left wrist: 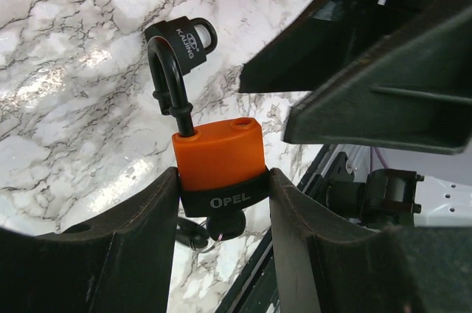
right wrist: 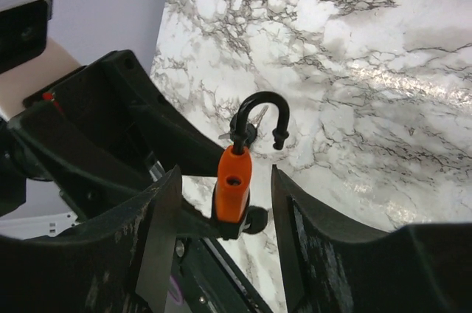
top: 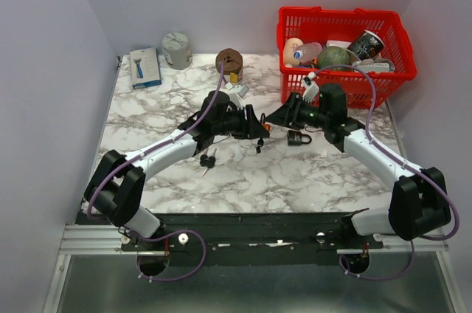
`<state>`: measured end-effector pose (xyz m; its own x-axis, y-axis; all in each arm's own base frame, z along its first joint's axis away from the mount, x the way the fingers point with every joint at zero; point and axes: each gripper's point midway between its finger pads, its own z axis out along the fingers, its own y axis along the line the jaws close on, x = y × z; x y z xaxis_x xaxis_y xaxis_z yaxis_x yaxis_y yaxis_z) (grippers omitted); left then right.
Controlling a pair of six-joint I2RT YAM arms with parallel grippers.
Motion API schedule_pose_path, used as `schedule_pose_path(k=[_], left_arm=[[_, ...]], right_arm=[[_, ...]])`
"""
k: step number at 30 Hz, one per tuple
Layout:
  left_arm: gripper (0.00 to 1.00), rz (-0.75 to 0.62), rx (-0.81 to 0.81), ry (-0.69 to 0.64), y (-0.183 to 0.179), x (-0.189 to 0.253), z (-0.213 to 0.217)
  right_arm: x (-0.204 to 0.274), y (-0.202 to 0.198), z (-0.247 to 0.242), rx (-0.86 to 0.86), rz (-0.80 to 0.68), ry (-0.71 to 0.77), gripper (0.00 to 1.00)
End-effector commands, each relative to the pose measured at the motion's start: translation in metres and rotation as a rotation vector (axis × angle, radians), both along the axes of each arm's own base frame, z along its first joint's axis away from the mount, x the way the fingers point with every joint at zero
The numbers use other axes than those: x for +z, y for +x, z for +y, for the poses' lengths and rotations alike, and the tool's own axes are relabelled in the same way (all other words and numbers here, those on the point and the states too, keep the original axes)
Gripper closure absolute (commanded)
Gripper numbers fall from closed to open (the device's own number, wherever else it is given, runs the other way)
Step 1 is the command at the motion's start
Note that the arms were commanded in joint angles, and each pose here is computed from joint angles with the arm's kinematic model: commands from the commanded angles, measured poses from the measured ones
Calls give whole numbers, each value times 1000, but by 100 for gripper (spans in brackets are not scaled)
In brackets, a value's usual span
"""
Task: Unlock with the key
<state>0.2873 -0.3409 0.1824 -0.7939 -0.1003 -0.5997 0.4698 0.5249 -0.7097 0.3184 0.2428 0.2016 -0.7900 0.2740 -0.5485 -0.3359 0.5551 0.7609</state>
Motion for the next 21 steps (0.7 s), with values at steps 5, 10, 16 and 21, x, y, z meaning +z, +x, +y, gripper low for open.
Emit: schedule_pose_path(k=[5, 10, 16, 21], left_arm=[[100, -90, 3, -24, -4, 25, -1], [100, -100, 25, -18, -2, 26, 2], [100, -112, 52, -11, 0, 27, 5], [100, -128, 50, -20, 0, 32, 6]], right_arm=[[-3, 2, 17, 30, 6, -28, 42], [-14, -5, 22, 57, 48, -47, 43], [-23, -10, 24, 77, 78, -50, 47], [-29, -13, 25, 88, 100, -49, 72]])
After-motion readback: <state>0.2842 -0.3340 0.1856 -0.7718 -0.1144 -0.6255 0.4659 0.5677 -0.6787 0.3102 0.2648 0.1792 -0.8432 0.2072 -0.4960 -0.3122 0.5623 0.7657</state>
